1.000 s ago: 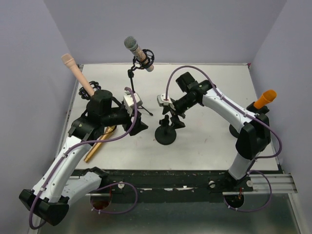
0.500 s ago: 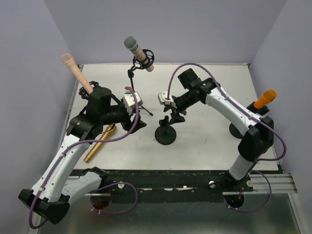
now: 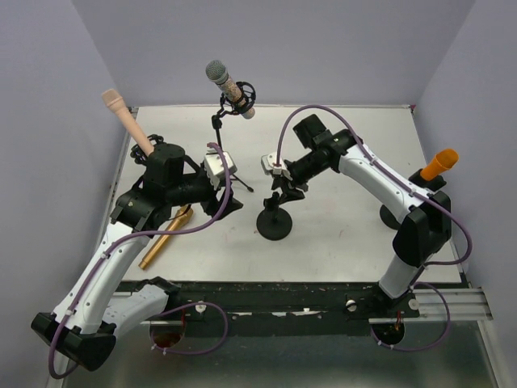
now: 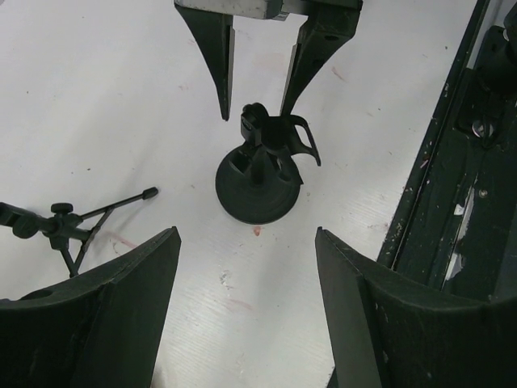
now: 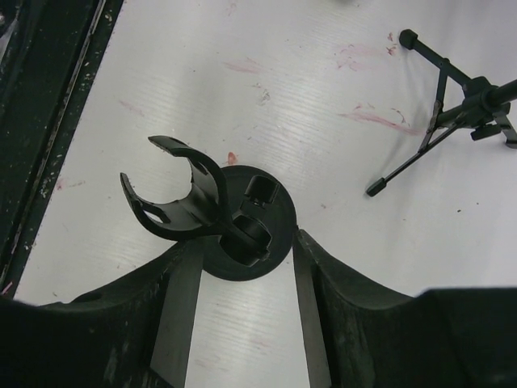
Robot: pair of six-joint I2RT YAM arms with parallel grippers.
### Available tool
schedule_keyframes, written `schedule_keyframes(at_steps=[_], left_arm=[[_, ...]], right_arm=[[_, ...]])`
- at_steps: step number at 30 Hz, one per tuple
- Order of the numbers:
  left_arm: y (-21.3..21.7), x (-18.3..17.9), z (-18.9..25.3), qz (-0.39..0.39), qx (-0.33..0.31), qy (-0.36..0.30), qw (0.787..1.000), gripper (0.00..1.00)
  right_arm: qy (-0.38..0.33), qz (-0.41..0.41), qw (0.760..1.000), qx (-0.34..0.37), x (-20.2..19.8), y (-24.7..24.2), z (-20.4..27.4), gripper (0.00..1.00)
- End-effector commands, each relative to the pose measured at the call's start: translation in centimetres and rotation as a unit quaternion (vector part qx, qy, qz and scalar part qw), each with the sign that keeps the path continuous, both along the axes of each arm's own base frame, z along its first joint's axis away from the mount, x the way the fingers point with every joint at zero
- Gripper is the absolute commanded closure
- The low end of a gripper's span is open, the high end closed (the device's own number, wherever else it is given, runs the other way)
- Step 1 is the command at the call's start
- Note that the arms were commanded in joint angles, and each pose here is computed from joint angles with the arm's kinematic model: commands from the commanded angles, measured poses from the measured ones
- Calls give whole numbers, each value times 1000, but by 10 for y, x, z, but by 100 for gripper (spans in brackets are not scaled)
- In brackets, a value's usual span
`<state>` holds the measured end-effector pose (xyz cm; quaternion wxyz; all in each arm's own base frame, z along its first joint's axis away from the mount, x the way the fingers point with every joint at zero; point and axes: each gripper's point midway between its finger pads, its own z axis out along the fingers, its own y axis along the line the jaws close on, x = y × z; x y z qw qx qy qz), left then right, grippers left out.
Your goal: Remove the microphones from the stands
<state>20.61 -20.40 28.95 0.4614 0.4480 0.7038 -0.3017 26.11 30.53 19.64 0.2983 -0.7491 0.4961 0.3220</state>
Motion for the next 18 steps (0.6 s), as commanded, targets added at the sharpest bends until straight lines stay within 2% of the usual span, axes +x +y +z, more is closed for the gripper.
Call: schedule_keyframes(at_steps=[1, 3, 6, 8, 11, 18], left_arm=[[2, 8, 9, 16, -11, -16, 1000, 25], [3, 10, 7, 20, -11, -15, 1000, 25], [6, 12, 7, 26, -13, -16, 999, 25], [8, 12, 7, 30, -14, -18, 999, 25], [9, 11, 6, 33, -15, -19, 999, 25], [13, 12, 6, 40, -18, -20, 999, 25]], right_arm=[[25, 3, 1000, 11, -3, 13, -8, 48], [31, -7, 999, 9, 0, 16, -13, 56], [40, -31, 999, 6, 6, 19, -17, 83], [48, -66, 997, 5, 13, 20, -19, 92], [43, -122, 992, 2, 27, 20, -21, 99], [-8, -243, 970, 10, 74, -2, -6, 99]])
